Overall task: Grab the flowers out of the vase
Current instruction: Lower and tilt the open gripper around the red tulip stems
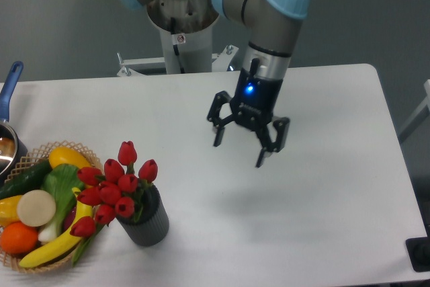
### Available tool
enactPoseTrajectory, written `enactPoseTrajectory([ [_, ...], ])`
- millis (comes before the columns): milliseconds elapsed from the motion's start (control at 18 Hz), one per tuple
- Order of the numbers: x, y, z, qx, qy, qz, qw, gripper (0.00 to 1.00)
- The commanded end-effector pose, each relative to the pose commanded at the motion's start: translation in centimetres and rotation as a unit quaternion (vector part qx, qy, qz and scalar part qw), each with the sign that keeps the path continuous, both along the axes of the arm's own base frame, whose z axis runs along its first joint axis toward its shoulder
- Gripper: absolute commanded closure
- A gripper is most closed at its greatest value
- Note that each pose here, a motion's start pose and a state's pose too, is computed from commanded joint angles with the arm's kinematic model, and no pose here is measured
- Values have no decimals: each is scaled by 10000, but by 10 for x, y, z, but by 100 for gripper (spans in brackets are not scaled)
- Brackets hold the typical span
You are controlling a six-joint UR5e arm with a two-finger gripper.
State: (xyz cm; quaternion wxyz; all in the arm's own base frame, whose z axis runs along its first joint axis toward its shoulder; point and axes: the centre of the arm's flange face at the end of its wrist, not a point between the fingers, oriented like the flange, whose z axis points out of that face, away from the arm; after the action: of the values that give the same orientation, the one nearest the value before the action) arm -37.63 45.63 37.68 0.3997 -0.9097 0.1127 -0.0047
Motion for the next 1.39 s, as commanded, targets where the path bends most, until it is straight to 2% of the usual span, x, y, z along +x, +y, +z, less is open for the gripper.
enactPoseTrajectory([
  [111,8,8,-7,147,-73,-255,9995,0],
  [278,16,10,-18,399,60,-736,9965,0],
  [500,32,9,-22,710,-236,-902,9931,0],
  [611,46,21,-21,731,-272,-1057,9913,0],
  [1056,62,54,-22,666,-554,-1140,9897,0],
  [1222,58,71,-18,624,-759,-1024,9899,0],
  [1389,66,83,-25,642,-729,-1125,9889,0],
])
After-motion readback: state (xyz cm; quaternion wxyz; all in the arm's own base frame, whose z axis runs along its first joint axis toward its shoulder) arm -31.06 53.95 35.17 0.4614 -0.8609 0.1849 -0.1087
